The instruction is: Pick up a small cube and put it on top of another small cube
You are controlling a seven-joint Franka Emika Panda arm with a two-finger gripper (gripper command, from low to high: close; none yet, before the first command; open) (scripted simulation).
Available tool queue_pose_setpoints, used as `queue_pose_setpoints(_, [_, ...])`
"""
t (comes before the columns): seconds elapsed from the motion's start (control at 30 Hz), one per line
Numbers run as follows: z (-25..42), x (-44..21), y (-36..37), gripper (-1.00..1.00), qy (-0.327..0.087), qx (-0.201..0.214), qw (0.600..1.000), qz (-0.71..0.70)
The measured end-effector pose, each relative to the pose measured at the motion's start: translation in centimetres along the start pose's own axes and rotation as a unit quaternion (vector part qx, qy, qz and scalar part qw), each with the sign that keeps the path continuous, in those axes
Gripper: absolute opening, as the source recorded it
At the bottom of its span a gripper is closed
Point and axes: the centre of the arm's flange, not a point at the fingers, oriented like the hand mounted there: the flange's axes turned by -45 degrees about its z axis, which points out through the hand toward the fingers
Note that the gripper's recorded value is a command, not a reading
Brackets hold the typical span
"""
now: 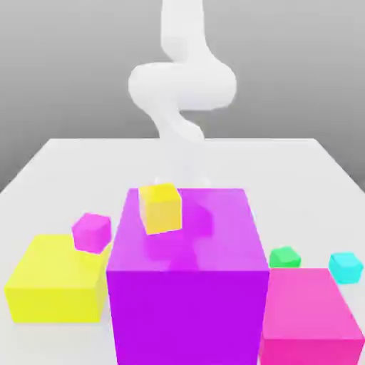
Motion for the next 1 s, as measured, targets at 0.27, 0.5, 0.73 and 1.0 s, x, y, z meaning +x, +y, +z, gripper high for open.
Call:
queue_pose_setpoints(0.27, [15.5,-4.5,-12.3,0.0,-0.102,0.093,0.963,-0.232])
queue_pose_setpoints(0.5, [24.8,-14.6,-23.6,0.0,-0.169,0.172,0.871,-0.427])
queue_pose_setpoints(0.73, [29.6,-29.2,-32.7,0.0,-0.217,0.245,0.723,-0.608])
queue_pose_setpoints(1.0, [35.4,-38.9,-34.5,-1.0,-0.234,0.268,0.662,-0.66])
